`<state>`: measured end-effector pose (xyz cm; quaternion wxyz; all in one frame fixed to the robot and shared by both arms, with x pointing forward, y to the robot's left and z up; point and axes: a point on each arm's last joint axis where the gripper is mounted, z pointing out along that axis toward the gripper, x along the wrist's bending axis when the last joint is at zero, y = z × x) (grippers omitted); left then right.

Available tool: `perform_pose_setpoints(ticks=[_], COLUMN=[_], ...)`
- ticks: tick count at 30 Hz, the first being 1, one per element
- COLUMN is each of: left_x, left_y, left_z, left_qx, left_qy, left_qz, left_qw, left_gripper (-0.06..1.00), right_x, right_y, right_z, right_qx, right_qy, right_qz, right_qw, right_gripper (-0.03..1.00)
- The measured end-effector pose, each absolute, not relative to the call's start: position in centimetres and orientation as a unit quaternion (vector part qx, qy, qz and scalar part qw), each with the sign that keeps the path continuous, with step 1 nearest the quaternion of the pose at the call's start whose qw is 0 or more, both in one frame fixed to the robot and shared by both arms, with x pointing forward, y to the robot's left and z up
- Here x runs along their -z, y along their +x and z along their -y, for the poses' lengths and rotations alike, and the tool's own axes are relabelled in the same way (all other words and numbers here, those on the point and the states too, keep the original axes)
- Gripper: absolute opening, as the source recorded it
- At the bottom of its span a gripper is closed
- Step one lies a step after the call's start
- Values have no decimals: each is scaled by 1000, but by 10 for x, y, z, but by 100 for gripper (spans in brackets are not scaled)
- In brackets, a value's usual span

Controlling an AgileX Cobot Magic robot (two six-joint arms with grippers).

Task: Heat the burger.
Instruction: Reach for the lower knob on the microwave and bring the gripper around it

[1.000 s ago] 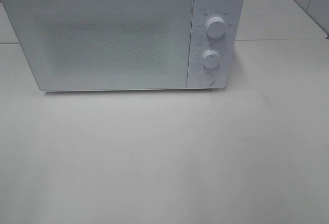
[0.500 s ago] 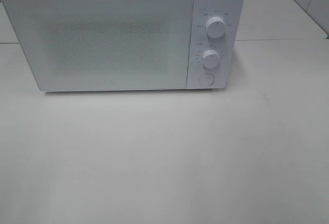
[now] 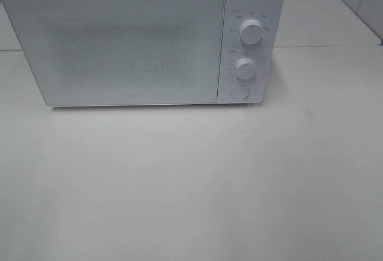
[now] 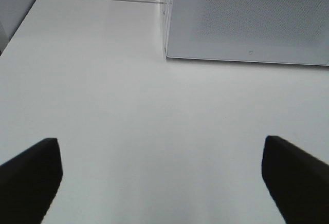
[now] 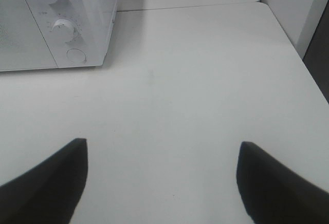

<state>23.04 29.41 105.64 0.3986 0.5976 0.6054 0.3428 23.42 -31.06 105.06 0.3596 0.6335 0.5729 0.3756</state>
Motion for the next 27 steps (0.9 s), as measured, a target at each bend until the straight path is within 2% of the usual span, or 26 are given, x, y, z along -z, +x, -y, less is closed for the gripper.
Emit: perform_pose_setpoints(ticks=[9, 27], left_x=[-1056, -1056], left_y=[230, 230], left_z=[-294, -294], left_qx=[-343, -343], left_qy=[598, 598], left_qz=[-605, -605], left_qw=[399, 399], left_gripper=[98, 98], right_x=[-1064, -1085], right_y=[237, 301], right_z=[311, 301], right_qx=[-394, -412], right_qy=[618, 590], right_qz=[-561, -571], right_qw=[385, 395], right_gripper=[76, 76])
